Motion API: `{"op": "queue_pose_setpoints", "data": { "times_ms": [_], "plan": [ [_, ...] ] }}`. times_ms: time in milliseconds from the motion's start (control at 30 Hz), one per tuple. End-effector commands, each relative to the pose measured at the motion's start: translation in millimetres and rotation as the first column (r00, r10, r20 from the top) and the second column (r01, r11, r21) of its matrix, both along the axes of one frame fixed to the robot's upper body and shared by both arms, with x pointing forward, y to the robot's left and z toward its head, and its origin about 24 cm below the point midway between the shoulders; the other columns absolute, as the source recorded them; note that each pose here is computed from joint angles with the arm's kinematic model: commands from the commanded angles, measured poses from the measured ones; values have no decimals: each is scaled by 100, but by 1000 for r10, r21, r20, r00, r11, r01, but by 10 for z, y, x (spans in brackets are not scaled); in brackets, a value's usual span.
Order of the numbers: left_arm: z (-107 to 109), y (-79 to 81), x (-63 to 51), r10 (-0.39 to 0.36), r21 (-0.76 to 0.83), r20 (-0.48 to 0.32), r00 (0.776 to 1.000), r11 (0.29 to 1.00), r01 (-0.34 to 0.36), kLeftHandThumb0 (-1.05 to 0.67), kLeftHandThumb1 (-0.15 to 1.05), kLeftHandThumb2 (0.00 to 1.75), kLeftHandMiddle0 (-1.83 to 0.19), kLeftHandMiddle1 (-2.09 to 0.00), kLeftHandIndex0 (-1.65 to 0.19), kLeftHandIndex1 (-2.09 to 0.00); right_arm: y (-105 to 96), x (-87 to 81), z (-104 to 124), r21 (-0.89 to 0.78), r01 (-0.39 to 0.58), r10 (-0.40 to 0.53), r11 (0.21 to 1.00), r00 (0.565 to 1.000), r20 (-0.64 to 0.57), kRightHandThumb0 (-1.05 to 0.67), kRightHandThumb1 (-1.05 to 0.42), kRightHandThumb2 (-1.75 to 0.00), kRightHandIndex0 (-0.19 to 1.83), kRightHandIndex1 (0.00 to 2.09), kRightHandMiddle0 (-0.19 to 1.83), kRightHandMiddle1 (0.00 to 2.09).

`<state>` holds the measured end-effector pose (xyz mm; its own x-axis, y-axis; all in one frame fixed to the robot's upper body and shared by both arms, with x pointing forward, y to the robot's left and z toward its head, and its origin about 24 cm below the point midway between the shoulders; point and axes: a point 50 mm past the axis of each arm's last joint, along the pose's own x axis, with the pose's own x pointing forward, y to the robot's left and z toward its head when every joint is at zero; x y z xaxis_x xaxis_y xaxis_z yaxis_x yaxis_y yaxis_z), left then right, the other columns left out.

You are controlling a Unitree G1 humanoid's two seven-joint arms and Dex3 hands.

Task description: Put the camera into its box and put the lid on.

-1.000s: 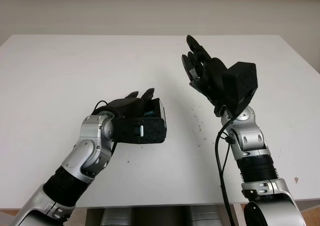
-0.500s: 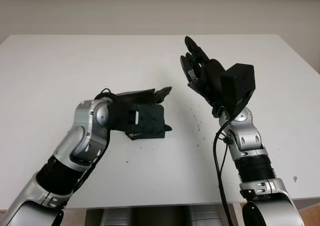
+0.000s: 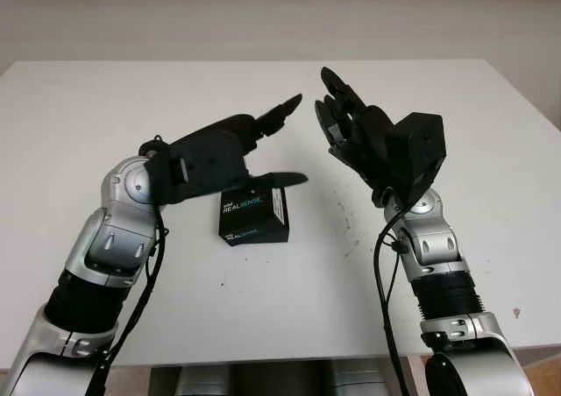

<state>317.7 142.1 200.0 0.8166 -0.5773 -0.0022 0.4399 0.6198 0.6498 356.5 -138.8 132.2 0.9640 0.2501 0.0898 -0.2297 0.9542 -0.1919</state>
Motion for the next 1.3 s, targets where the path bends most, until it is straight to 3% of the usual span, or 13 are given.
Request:
{"op": "queue_pose_setpoints", "data": {
  "times_ms": [0,133,233,300,333,400,433,500,567,667,767,1000,1267],
  "plan": [
    [50,146,15,32,-113,27,999,993,-28,-82,105,26,19,0,19,0,-40,13,67,-22,11,-11,1000,1000,23,-69,-105,-51,0,7,1,11],
    [110,399,37,122,-173,70,990,979,-108,-76,105,14,17,-2,17,-1,-95,14,72,-28,16,-15,999,999,28,-70,-105,-51,-1,6,-1,9],
    [88,570,49,207,-150,161,965,972,-183,-58,101,7,-29,-25,-22,-23,-118,14,96,-16,13,-13,1000,1000,22,-68,-105,-51,-2,6,-1,9],
    [44,643,52,236,-123,219,947,969,-213,-52,99,6,-42,-41,-31,-47,-134,16,111,-13,10,-10,1000,1000,23,-69,-105,-50,-2,6,-1,8],
    [18,678,53,251,-100,250,935,967,-233,-52,99,6,-41,-62,-30,-71,-144,17,122,-5,4,-3,1000,1000,24,-67,-105,-51,-3,5,-3,7],
    [-35,737,53,265,-50,289,920,964,-262,-52,97,5,-30,-91,-20,-97,-168,20,142,-1,-9,9,1000,1000,28,-66,-105,-51,-4,5,-5,6],
    [-57,756,52,262,-26,297,918,963,-267,-55,96,5,-16,-110,-12,-109,-181,20,151,-1,-14,14,1000,999,30,-65,-105,-52,-5,4,-6,5],
    [-96,786,49,233,50,283,930,965,-257,-59,96,5,3,-125,1,-113,-210,22,165,-7,-21,21,1000,999,37,-64,-105,-53,-5,4,-7,5],
    [-130,805,44,189,146,248,950,962,-229,-67,95,5,16,-113,11,-99,-241,21,182,-18,-29,30,999,999,44,-63,-105,-54,-7,3,-9,4],
    [-182,795,31,123,273,214,969,945,-180,-84,96,5,5,-45,7,-51,-283,17,204,-17,-16,17,1000,999,38,-61,-105,-54,-7,4,-9,4],
    [-256,775,10,81,374,176,981,916,-143,-92,96,5,0,-13,3,-21,-307,17,214,-11,-9,9,1000,1000,27,-59,-105,-54,-7,4,-9,4],
    [-412,711,-54,15,471,107,994,880,-64,-100,95,5,10,-3,17,-3,-331,6,221,-14,-1,2,1000,1000,24,-63,-105,-51,-6,5,-10,4],
    [-557,649,-139,14,481,-7,1000,877,-9,-96,94,5,19,0,19,0,-312,15,224,-25,-8,8,1000,1000,22,-60,-105,-53,-8,4,-11,4]
  ]
}}
